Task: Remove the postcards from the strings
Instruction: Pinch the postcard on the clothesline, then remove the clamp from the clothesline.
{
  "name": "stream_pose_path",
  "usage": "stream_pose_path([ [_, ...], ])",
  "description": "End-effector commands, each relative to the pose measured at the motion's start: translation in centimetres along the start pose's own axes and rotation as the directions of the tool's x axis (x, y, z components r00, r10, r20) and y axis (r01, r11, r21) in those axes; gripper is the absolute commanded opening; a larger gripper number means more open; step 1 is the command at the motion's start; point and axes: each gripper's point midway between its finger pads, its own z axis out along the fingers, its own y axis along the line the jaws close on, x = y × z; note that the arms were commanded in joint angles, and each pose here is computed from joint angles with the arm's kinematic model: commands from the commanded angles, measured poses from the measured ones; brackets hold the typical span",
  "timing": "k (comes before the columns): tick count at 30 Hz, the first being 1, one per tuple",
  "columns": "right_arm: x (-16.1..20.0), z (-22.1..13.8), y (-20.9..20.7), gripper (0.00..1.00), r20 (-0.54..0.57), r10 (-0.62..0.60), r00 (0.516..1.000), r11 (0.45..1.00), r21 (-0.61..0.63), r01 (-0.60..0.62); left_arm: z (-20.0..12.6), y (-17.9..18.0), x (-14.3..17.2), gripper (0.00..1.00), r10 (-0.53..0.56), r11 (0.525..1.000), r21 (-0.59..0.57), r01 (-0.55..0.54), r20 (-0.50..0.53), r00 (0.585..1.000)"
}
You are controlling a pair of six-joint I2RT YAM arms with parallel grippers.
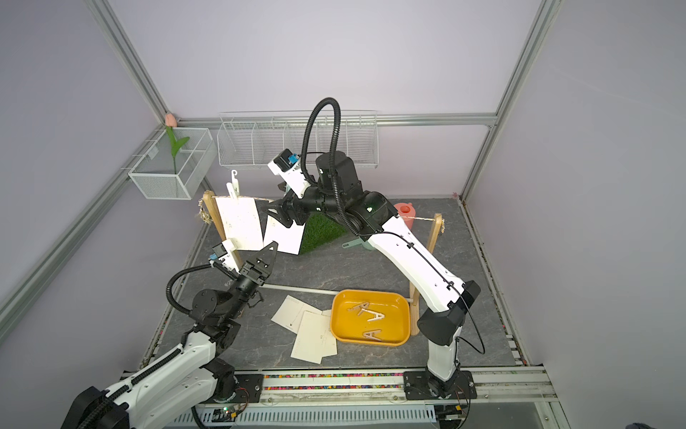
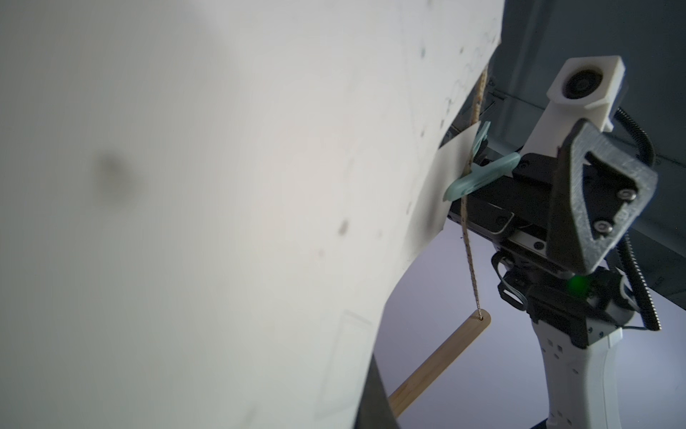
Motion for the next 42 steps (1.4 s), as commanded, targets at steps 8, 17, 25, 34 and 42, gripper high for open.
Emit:
stream_pose_path([
  [8, -1.8, -2.3, 0.7, 0.66, 0.057, -0.011, 0.998, 1.0, -0.018, 0.012, 0.0, -0.1, -0.2, 0.0, -0.015, 1.0, 0.008, 0.015, 0.008, 1.0],
  [17, -1.9, -2.4, 0.9, 0.47, 0.063, -0.015, 0.998, 0.999, -0.03, 0.017, 0.1, 0.2, 0.1, 0.0, -0.023, 1.0, -0.002, 0.023, -0.004, 1.0],
  [25, -2.6, -2.9, 1.2, 0.29, 0.081, -0.03, 0.996, 0.999, -0.031, 0.033, 0.1, 0.4, 0.5, 0.0, -0.029, 1.0, -0.007, 0.029, -0.024, 0.999],
  [34, -4.7, -4.3, 1.0, 0.28, 0.126, -0.08, 0.989, 0.997, 0.018, 0.078, 0.1, 0.5, 2.3, 0.0, -0.03, 1.0, 0.001, 0.03, -0.12, 0.992],
  [42, -7.5, -7.6, 0.4, 0.28, 0.196, -0.162, 0.967, 0.979, 0.151, 0.134, -1.1, 0.8, 4.9, 0.0, -0.006, 1.0, -0.025, 0.0, -0.26, 0.966],
])
